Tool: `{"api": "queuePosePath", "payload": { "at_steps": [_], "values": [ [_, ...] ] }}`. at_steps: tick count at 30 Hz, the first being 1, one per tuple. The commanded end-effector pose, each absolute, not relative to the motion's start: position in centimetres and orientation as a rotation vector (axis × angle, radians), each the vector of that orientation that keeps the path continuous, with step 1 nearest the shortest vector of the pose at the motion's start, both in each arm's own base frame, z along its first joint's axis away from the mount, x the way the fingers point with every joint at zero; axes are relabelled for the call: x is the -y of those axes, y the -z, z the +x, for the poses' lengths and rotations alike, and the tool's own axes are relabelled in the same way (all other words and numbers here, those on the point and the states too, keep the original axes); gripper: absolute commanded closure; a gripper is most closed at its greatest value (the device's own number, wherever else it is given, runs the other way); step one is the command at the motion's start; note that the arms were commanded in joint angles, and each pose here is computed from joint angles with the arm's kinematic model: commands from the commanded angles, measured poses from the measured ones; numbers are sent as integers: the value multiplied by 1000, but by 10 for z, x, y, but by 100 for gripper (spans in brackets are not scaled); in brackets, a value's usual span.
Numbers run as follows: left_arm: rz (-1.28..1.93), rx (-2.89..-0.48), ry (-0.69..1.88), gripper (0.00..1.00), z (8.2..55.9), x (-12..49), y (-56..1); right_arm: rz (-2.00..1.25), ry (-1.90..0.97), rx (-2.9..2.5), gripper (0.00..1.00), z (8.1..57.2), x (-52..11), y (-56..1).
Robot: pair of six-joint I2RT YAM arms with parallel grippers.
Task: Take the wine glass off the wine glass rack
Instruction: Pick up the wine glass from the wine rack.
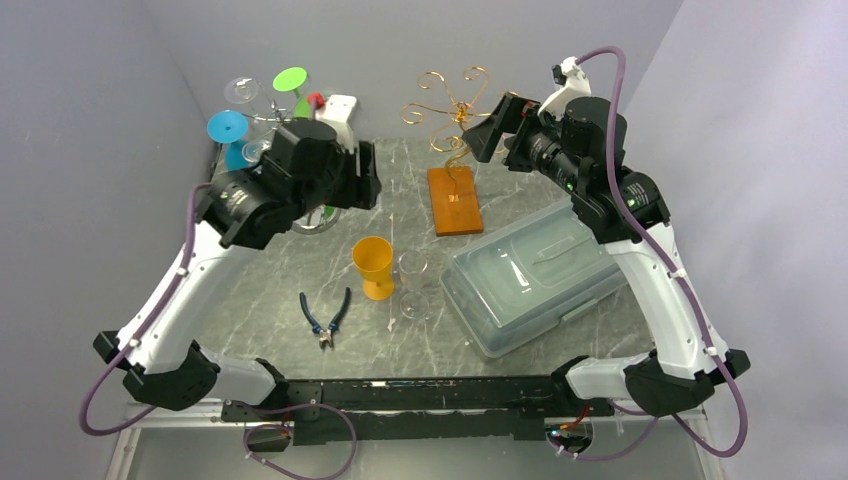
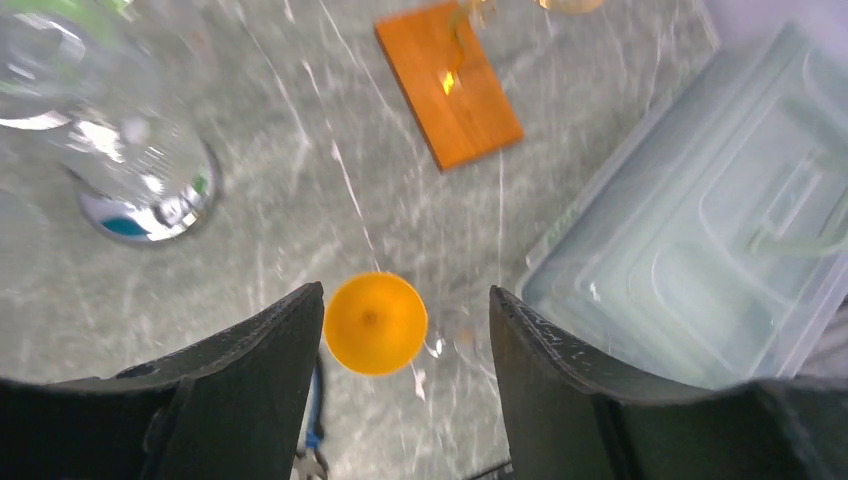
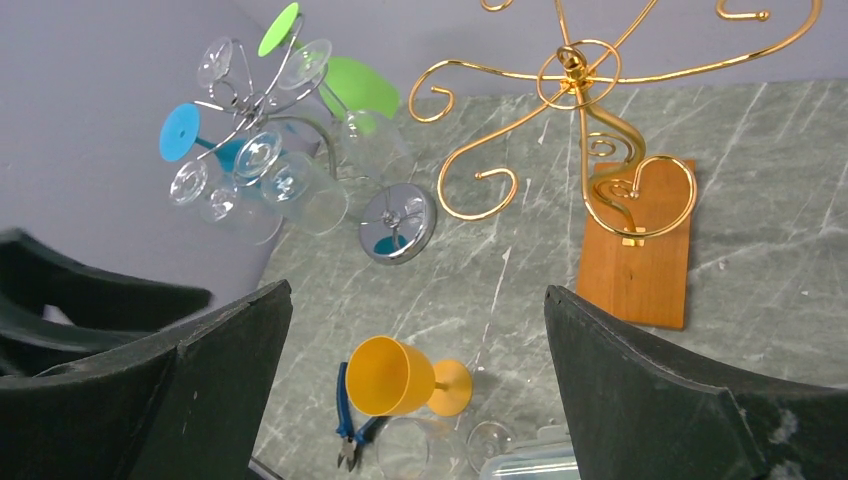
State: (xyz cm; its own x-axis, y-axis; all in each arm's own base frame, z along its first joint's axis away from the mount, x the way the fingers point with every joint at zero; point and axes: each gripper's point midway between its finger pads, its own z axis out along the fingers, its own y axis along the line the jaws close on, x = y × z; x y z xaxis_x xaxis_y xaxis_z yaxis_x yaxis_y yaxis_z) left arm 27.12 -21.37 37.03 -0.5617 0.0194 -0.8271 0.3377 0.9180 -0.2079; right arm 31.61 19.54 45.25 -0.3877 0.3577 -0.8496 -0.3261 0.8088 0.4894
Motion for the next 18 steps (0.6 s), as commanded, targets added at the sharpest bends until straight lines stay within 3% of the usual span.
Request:
{"api": "queuePosePath", "payload": {
  "at_steps": [1,2,4,18],
  "values": [
    [157,-2008,235,30,296,176,-413,13,-734,-1768,0,318,-195,-471],
    [140,-2001,216,27,303,171,-418,12,-733,-1770,0,318,-196,-471],
    [96,-2003,179,13,320,159,-420,10,-731,-1776,0,319,-196,-469],
    [-40,-1993,-66,3,401,115,-400,0,-702,-1801,0,322,-195,-463]
  ]
}}
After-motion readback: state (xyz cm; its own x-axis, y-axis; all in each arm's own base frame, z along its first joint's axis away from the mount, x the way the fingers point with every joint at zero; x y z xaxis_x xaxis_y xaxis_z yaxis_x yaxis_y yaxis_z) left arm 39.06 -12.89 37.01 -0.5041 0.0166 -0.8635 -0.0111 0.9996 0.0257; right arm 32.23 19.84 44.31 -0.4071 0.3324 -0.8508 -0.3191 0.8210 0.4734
